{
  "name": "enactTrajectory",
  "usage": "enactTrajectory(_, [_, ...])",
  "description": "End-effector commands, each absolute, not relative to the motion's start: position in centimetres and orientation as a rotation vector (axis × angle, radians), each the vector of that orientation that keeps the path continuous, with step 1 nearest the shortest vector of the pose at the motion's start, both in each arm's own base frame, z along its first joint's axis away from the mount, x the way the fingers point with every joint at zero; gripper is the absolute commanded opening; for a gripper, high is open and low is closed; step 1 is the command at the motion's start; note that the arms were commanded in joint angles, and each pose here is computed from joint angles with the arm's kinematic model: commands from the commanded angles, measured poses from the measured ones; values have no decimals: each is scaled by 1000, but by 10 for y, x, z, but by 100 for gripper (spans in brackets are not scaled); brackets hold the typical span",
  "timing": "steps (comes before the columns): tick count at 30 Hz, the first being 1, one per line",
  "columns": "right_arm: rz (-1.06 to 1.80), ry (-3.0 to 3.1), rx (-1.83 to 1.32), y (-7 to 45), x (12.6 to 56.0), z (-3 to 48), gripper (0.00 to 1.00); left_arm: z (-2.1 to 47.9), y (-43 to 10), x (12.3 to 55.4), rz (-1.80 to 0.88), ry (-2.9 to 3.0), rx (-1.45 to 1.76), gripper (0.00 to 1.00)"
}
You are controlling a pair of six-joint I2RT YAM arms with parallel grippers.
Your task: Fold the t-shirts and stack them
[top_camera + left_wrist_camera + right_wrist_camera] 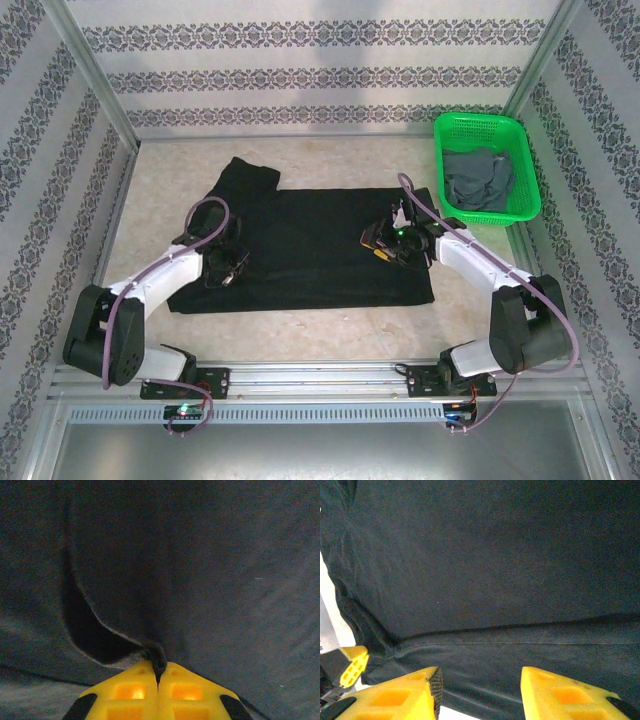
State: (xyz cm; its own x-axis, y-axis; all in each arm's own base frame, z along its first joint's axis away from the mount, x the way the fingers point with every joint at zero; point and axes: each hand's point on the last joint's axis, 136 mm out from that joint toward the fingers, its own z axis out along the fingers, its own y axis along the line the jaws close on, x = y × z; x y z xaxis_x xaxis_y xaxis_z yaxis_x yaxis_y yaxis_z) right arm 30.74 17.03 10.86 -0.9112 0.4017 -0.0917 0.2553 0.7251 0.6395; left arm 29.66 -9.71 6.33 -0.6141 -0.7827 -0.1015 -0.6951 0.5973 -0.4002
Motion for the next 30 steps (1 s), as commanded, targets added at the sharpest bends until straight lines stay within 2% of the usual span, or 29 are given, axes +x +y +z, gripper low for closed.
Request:
enactTrajectory(1, [974,2654,502,174,315,128,46,71,-106,307,-428,2661,-1040,0])
enactTrajectory(12, [963,2679,548,167,311,128,43,68,-146,329,-269,2930,-604,0])
enactTrajectory(21, [959,2706,577,165,302,120,43,62,-157,342,-249,2954,-482,0])
enactTrajectory(22, [953,2709,579,165,301,119,43,62,-160,345,-259,2950,-472,6])
enactTrajectory(24, [928,2719,595,161,298,115,43,66,-161,350,-263,2932,-453,36])
enactTrajectory(25, [915,2725,603,160,296,113,44,71,-159,352,-245,2918,-447,44])
enactTrajectory(27, [869,2739,622,153,291,107,44,88,-151,354,-211,2871,-454,52])
enactTrajectory(30, [787,2776,656,141,279,96,44,113,-132,343,-203,2795,-544,51])
